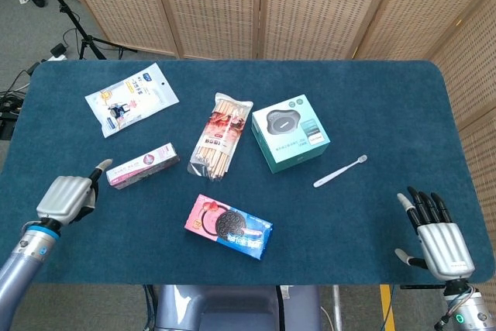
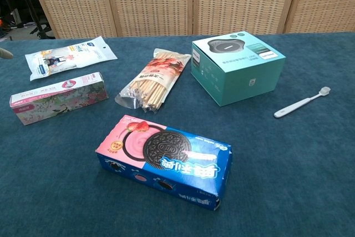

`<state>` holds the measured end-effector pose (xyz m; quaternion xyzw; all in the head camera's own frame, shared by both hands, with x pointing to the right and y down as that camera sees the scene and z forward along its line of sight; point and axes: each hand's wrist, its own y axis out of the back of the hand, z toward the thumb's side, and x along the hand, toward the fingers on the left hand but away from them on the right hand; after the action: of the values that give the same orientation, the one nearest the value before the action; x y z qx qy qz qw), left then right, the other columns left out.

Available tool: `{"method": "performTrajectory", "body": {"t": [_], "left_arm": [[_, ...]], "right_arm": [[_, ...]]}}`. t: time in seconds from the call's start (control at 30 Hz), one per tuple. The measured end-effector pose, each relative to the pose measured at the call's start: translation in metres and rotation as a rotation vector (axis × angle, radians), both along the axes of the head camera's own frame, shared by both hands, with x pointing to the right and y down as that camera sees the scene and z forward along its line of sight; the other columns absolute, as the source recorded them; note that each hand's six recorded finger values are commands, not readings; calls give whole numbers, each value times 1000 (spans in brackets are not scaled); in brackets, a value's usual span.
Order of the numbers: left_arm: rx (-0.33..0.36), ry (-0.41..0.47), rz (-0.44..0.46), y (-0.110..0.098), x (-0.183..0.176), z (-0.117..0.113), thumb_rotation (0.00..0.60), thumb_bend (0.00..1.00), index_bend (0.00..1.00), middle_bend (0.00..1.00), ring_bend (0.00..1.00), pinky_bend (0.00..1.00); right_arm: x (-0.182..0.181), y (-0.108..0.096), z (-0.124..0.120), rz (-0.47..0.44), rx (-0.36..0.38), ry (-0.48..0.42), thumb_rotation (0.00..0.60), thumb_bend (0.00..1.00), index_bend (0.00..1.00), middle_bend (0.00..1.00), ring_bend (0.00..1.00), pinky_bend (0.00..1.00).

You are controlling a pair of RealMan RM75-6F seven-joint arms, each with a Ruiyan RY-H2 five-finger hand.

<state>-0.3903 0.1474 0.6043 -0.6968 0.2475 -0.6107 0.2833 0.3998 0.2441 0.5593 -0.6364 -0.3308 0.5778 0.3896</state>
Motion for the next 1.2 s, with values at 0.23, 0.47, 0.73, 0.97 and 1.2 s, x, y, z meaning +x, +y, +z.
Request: {"method": "performTrajectory", "body": {"t": [0.23, 0.47, 0.73, 0.97, 1.2], "left_arm": [[-79, -33, -5, -23, 9, 16, 600, 933, 0, 648, 652, 514], [-132, -72, 5, -27, 11, 35, 600, 934, 0, 648, 652, 514], [-178, -93, 12, -26, 16, 50, 600, 935, 0, 648, 652, 514], [-181, -87, 14, -25, 19, 51, 600, 936, 0, 648, 652, 514], [-190, -97, 20, -22, 18, 54, 600, 936, 0, 648, 652, 514]], "right_arm": [[1, 0, 2, 1, -6, 7, 600, 105, 0, 0, 0, 0], [0, 0, 3, -1, -12, 7, 600, 105, 0, 0, 0, 0], [0, -1, 4, 4, -15, 6, 600, 105, 0, 0, 0, 0], [1, -2, 5, 5, -17, 6, 600, 105, 0, 0, 0, 0], [1, -1, 6, 3, -20, 9, 600, 105, 0, 0, 0, 0]]}}
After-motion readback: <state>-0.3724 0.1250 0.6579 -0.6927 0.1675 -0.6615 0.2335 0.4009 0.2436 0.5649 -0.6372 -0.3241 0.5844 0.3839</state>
